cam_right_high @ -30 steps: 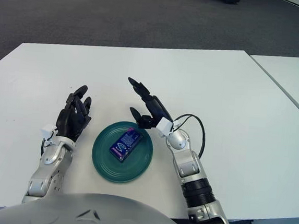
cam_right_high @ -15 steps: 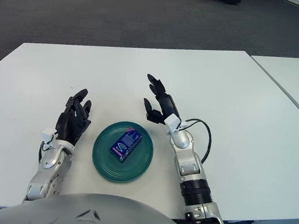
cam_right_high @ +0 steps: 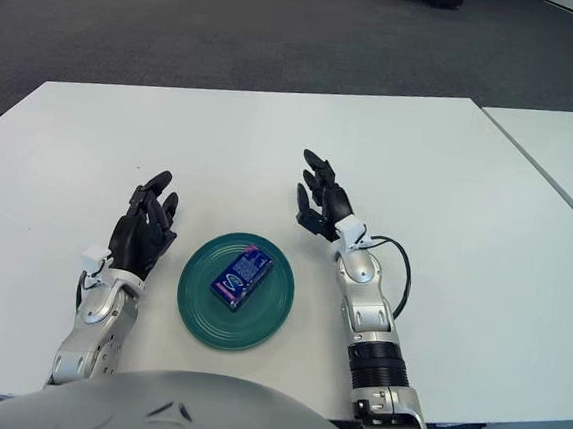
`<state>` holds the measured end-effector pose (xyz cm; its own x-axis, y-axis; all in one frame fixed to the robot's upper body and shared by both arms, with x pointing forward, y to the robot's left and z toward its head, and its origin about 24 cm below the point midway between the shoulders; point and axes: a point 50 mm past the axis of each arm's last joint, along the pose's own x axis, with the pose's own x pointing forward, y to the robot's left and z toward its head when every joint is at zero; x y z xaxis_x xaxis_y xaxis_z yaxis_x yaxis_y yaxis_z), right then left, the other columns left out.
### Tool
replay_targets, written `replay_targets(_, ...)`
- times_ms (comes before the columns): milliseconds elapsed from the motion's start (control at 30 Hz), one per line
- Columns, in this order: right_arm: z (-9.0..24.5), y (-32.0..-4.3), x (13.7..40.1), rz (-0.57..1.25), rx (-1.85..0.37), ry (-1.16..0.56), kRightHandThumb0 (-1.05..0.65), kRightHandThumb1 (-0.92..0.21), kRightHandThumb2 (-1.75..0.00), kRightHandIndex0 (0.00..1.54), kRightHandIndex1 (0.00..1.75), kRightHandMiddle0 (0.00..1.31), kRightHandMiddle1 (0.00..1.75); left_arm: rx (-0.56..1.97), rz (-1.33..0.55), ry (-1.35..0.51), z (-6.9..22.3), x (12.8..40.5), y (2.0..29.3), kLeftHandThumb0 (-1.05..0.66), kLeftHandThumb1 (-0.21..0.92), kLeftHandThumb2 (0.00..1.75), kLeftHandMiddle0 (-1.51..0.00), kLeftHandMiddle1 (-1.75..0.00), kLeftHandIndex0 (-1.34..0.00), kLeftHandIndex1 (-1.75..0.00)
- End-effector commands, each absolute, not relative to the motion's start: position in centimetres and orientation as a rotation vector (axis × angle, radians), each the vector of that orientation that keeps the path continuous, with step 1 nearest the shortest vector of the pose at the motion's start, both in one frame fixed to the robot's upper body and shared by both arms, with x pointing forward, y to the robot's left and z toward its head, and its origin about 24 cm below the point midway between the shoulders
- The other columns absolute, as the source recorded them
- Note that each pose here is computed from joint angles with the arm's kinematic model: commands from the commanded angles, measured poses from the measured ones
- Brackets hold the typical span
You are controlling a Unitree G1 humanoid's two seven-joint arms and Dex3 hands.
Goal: Put the gum into the plate.
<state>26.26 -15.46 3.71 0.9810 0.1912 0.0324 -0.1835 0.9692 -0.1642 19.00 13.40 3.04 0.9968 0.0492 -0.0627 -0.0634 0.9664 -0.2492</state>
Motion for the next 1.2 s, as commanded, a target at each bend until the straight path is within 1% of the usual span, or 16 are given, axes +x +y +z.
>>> replay_targets(0, 3.5, -15.7, 26.2, 0.167, -0.147, -0.038, -0.76, -0.92, -0.89, 0.13, 0.0, 0.0, 0.31, -0.233, 0.057, 0.05, 3.1, 19.0, 13.3, -0.91, 0.92, 0.96, -0.23, 0.0, 0.0, -0.57)
replay_targets(367, 2.7, -16.3, 24.9, 0.093, -0.117, -0.009, -0.77, -0.92, -0.87, 0.12, 0.0, 0.0, 0.32, -0.181, 0.065, 0.052, 2.7, 19.1, 13.2, -0.92, 0.92, 0.96, -0.2, 0.0, 0.0, -0.57)
replay_targets(567, 2.5, -16.5, 24.6, 0.058, -0.112, 0.003, -0.75, -0.92, -0.87, 0.13, 0.01, 0.0, 0.35, -0.183, 0.061, 0.068, 2.2, 19.1, 13.0, -0.95, 0.92, 0.96, -0.16, 0.0, 0.0, -0.52)
replay_targets(867, 2.3, -16.2, 24.2, 0.036, -0.083, 0.032, -0.76, -0.92, -0.89, 0.09, 0.0, 0.0, 0.3, -0.217, 0.074, 0.092, 1.6, 19.1, 13.0, -0.96, 0.92, 0.96, -0.12, 0.0, 0.0, -0.43)
replay_targets(1167, 1.5, -15.7, 23.4, 0.021, -0.03, 0.054, -0.75, -0.92, -0.91, 0.07, 0.0, 0.0, 0.29, -0.226, 0.092, 0.113, 1.2, 19.1, 13.2, -0.94, 0.92, 0.94, -0.09, 0.0, 0.0, -0.33)
